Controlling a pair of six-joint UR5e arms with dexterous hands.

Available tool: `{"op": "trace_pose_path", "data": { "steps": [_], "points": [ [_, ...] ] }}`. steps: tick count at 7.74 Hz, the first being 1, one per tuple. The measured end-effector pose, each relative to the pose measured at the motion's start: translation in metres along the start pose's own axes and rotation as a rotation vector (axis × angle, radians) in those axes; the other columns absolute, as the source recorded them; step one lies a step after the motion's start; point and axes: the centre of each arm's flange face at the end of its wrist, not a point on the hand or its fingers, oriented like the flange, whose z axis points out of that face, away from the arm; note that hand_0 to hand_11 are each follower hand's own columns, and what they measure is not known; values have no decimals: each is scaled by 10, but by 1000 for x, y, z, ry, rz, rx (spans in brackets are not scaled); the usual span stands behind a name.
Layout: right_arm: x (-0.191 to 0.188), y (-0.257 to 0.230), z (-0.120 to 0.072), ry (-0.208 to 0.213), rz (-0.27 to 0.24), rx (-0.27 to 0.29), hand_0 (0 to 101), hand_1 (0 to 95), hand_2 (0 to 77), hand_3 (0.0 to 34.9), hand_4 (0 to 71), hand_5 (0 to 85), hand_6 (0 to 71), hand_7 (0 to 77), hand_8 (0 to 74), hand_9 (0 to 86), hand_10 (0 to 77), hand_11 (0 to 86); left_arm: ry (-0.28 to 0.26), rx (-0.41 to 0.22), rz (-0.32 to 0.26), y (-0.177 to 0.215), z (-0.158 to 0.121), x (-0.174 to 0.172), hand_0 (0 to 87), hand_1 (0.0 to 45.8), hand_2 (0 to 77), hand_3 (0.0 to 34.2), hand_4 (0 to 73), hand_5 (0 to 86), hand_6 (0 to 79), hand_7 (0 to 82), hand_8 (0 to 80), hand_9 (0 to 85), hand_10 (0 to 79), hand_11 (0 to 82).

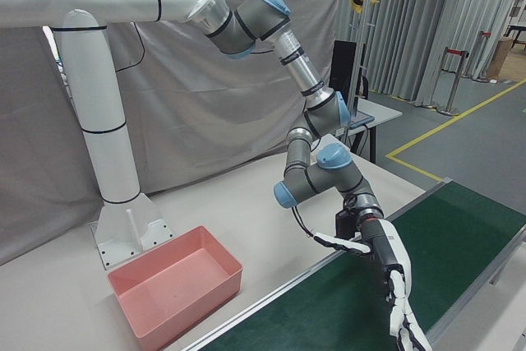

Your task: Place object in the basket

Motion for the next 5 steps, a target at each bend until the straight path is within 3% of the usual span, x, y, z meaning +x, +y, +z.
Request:
{"op": "trace_pose_path", "data": {
  "steps": [5],
  "points": [
    [0, 0, 0, 0, 0, 0, 2, 0, 5, 0, 0, 0, 0, 5, 0, 0, 0, 0, 2, -5, 0, 6, 0, 2, 521, 33, 0, 20, 136, 136, 5, 5, 60, 71, 49, 82]
  ]
}}
